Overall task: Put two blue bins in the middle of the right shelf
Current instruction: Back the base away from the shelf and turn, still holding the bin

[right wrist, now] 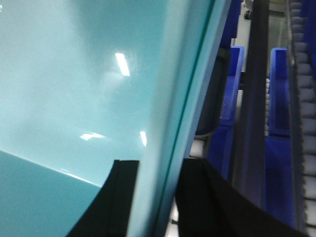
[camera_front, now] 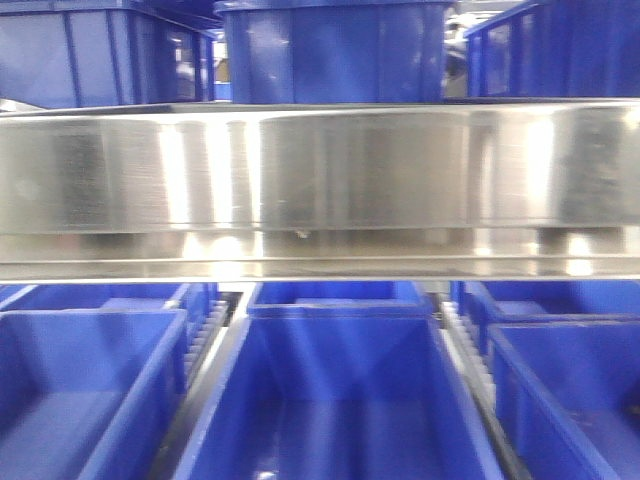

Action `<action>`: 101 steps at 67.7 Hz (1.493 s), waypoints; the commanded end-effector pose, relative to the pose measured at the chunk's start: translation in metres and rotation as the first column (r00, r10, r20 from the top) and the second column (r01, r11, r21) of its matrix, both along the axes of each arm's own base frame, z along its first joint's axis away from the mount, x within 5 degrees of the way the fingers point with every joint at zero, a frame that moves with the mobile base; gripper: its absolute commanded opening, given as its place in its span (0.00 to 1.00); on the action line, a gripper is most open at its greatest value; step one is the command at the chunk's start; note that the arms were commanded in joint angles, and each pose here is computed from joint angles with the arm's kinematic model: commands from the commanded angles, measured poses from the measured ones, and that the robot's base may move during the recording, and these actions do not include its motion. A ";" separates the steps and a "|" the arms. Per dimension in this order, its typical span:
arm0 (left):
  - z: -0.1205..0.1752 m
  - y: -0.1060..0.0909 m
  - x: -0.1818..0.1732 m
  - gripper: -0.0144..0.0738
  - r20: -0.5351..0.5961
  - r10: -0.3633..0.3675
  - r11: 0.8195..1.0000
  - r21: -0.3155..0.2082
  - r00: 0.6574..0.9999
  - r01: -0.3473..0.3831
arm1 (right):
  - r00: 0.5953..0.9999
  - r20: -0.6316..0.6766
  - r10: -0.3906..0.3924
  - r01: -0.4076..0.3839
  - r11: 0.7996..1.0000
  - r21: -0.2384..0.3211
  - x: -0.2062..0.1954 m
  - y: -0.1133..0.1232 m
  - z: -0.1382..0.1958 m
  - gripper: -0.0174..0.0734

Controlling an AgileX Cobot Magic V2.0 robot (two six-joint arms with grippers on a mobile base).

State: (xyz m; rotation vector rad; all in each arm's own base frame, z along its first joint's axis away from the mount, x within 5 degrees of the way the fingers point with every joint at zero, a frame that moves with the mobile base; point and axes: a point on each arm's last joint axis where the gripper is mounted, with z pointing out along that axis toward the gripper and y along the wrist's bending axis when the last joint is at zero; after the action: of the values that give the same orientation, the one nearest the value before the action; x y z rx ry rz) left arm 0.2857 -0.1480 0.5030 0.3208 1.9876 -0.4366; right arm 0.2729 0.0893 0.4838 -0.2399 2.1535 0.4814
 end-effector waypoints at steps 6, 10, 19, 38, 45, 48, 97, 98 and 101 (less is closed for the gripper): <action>0.026 -0.001 -0.008 0.04 0.139 -0.011 0.989 -0.148 0.990 0.032 | 0.995 0.097 0.015 -0.020 0.999 0.046 -0.003 0.002 0.014 0.02; 0.026 -0.001 -0.008 0.04 0.139 -0.011 0.989 -0.148 0.990 0.032 | 0.994 0.110 0.010 -0.016 0.999 0.051 -0.003 0.002 0.015 0.02; 0.026 -0.001 -0.008 0.04 0.139 -0.011 0.989 -0.148 0.990 0.032 | 0.993 0.117 0.008 -0.014 0.998 0.054 -0.002 0.002 0.016 0.02; 0.026 -0.001 -0.008 0.04 0.139 -0.011 0.989 -0.148 0.990 0.032 | 0.993 0.119 0.007 -0.014 0.998 0.055 -0.002 0.002 0.016 0.02; 0.026 -0.001 -0.008 0.04 0.139 -0.011 0.989 -0.148 0.990 0.032 | 0.993 0.119 0.007 -0.014 0.998 0.055 -0.002 0.002 0.016 0.02; 0.026 -0.001 -0.008 0.04 0.139 -0.011 0.989 -0.148 0.990 0.032 | 0.993 0.119 0.007 -0.014 0.998 0.055 -0.002 0.002 0.016 0.02; 0.026 -0.001 -0.008 0.04 0.139 -0.011 0.989 -0.148 0.990 0.032 | 0.993 0.119 0.007 -0.014 0.998 0.055 -0.002 0.002 0.016 0.02; 0.026 -0.001 -0.008 0.04 0.139 -0.011 0.989 -0.148 0.990 0.032 | 0.993 0.119 0.007 -0.014 0.998 0.055 -0.002 0.002 0.016 0.02; 0.026 -0.001 -0.008 0.04 0.139 -0.011 0.989 -0.148 0.990 0.032 | 0.993 0.119 0.007 -0.014 0.998 0.055 -0.002 0.002 0.016 0.02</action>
State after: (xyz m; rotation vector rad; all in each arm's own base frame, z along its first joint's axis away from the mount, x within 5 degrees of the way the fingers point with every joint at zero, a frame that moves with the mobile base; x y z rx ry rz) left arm 0.2868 -0.1477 0.5049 0.3198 1.9637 -0.4335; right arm 0.2750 0.0894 0.4870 -0.2278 2.1129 0.4852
